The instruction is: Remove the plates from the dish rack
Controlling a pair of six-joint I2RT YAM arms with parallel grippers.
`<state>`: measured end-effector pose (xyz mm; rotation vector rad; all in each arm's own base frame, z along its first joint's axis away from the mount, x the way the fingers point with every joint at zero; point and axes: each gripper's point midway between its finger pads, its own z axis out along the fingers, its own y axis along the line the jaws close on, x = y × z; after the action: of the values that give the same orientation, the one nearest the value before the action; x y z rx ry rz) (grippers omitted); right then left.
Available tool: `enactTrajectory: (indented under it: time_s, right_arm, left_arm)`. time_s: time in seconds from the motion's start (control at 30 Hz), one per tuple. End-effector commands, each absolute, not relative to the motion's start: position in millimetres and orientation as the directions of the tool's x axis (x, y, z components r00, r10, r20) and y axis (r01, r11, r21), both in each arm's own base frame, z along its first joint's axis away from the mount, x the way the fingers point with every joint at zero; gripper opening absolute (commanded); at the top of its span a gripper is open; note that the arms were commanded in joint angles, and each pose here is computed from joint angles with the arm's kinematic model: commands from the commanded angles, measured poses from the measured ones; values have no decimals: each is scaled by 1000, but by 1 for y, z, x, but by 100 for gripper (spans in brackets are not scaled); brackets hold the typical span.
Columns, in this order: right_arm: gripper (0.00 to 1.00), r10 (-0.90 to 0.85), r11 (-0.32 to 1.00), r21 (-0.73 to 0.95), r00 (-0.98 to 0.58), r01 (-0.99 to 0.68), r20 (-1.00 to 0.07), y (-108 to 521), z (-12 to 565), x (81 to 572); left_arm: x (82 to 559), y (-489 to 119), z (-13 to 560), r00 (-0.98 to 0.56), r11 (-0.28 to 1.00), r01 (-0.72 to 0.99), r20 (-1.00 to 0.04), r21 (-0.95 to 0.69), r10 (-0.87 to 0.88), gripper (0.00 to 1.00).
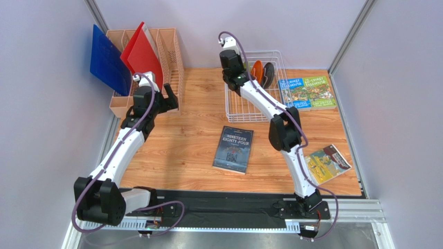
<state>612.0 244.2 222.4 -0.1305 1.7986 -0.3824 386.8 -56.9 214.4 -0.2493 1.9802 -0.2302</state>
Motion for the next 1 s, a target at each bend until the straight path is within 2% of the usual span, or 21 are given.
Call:
enactTrajectory:
  time_s: [0.0,0.07,0.13,0.3,0.4,0.5,0.77,0.97]
  right_arm:
    - [0,-100,978,-106,-40,182,-994,216,372,565]
    - [0,-62,985,-68,-41,159,-997,208,391,543]
    - [0,-45,995,-55,-113,83,-993,211,376,526]
    - [0,76,976,130,-290,-173,-954,235,346,461]
    - [0,131,907,269,-389,-323,-912,256,330,419]
    - [0,199,806,392,-420,-443,-885,274,336,390]
    - [0,313,594,588,-516,-549,-797,289,335,328]
    - [0,360,461,680,-580,-571,-731,305,326,315]
  left_arm:
    - [380,-73,238,-363,944,23,-883,-328,-298,100]
    - [376,-86,246,-365,927,99,-880,-361,-304,99]
    - [374,-97,251,-364,907,149,-875,-393,-319,98]
    - [365,-127,252,-437,827,266,-827,-495,-354,97]
    - [359,-140,253,-451,776,317,-806,-546,-383,96]
    - [352,-150,253,-464,714,345,-772,-609,-434,96]
    - [335,-166,237,-530,590,365,-682,-720,-504,96]
    - [334,-177,237,-550,516,392,-644,-762,-533,94]
